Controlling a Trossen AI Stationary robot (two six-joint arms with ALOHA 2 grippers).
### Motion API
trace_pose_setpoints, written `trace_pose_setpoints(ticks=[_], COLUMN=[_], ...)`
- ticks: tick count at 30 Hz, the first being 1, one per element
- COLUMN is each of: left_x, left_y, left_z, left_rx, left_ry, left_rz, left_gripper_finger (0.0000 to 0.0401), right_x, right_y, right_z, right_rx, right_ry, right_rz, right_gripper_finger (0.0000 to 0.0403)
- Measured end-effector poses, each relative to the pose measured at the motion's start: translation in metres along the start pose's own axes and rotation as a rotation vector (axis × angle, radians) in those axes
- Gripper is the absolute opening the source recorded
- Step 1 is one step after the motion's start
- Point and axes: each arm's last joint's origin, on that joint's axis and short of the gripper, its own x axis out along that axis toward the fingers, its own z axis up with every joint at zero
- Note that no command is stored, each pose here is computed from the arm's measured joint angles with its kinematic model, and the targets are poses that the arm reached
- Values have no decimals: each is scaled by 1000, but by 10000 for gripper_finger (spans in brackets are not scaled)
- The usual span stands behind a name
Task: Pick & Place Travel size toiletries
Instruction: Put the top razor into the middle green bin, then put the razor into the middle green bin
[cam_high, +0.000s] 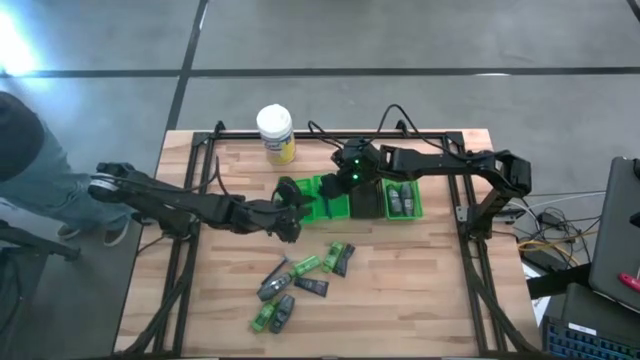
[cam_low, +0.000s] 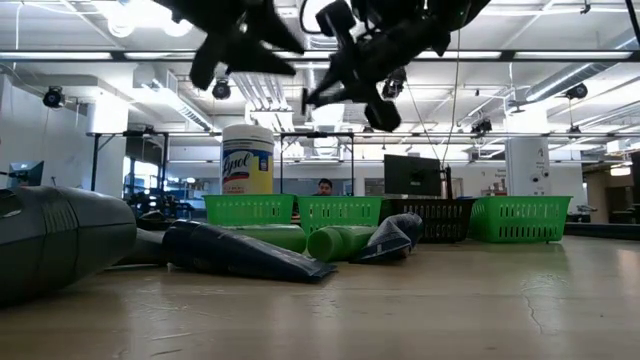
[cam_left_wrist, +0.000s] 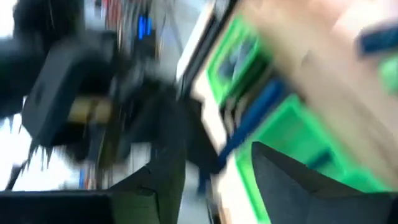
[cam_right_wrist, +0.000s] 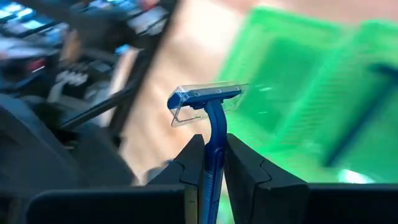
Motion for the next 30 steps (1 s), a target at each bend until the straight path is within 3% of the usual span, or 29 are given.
trace_pose_setpoints(ticks=[5, 9, 12, 17, 28, 30], left_x=[-5, -13, -16, -18, -24, -24], left_y=[-13, -25, -32, -41, -56, -60], left_z=[-19, -30, -34, -36, -48, -48], left_rx=[-223, -498, -637, -714, -806, -848], left_ry=[256, 357, 391, 388, 525, 527], left_rz=[-15, -110, -226, -380, -464, -525], left_gripper_finger=[201, 197, 193, 193, 192, 193], right_x=[2, 16, 31, 52, 48, 43], right_y=[-22, -39, -51, -68, -65, -61], right_z=[-3, -3, -4, -8, -4, -4], right_rx=[36, 82, 91, 102, 85, 56], right_ry=[-69, -55, -40, -36, -71, -49], right_rz=[-229, -290, -328, -409, -409, -386], right_gripper_finger=[35, 46, 59, 65, 36, 37])
